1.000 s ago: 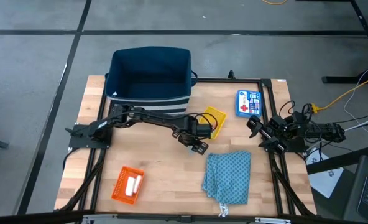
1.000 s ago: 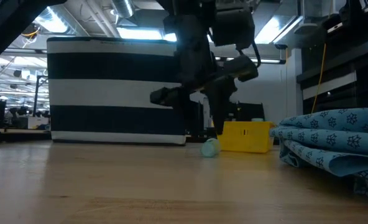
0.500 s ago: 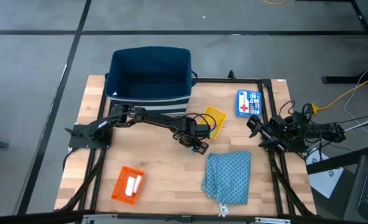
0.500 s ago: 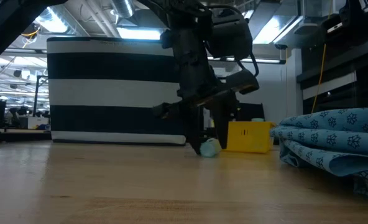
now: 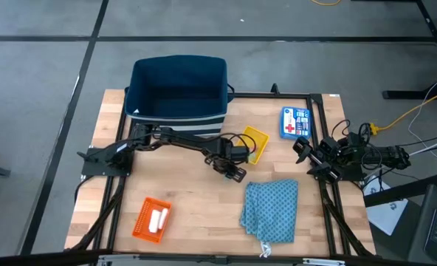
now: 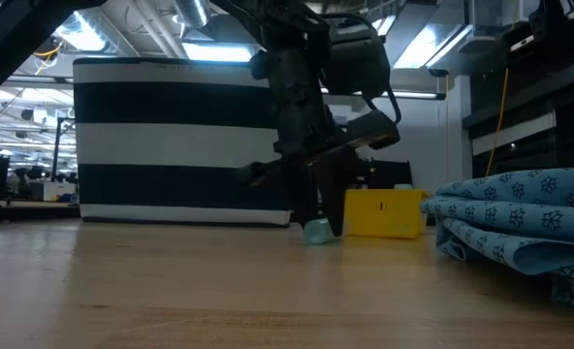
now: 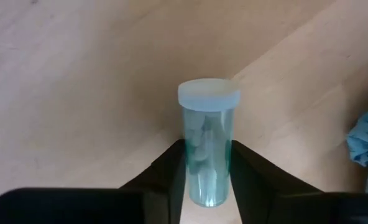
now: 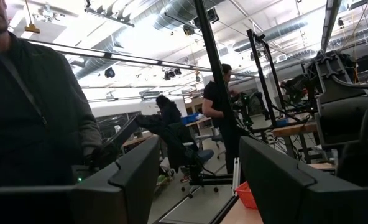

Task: Pick & place medical supplies in basket/bin
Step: Put the blue bottle in the yellow bin

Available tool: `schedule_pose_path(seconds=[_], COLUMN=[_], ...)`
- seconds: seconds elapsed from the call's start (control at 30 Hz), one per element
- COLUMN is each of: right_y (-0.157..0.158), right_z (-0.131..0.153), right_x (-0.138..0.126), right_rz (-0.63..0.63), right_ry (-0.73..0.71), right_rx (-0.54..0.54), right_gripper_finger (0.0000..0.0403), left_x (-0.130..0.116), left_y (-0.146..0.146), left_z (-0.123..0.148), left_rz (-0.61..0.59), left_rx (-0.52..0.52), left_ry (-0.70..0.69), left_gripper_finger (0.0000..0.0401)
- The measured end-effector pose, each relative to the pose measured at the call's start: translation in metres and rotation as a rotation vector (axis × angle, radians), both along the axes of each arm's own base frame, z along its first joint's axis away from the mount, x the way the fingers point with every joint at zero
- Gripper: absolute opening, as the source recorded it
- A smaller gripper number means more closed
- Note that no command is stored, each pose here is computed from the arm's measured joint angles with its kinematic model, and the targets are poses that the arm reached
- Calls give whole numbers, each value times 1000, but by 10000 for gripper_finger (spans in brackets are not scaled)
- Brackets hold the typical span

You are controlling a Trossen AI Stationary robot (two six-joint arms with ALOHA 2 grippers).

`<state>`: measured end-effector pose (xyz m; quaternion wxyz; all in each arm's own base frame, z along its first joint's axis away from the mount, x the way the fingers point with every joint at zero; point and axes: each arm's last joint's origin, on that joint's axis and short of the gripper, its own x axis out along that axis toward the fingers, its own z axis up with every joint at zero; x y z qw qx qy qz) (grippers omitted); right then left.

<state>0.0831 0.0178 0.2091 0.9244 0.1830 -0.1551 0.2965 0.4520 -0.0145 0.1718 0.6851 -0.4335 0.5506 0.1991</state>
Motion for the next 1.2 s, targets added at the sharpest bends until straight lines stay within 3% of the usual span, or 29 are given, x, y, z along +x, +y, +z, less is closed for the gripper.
schedule_pose_path(seconds=[0.17,0.4,0.53,0.7,0.93,1.2], right_y=[0,0,0,0,0,0], right_z=[0,0,0,-1,0,0], right_x=[0,0,0,0,0,0], right_rz=[0,0,0,-2,0,-4], right_ry=[0,0,2,4,6,6], right_rx=[0,0,-2,-4,0,2], right_gripper_finger=[224,224,224,224,224,224], left_x=[9,26,33,36,34,34], left_y=[-2,-4,2,21,70,116], left_z=[17,68,104,129,127,102], left_rz=[-18,-68,-93,-93,-78,-60], left_rx=[-52,-59,-6,107,217,237], left_ry=[-80,-256,-391,-483,-473,-405], left_gripper_finger=[87,92,92,91,91,91])
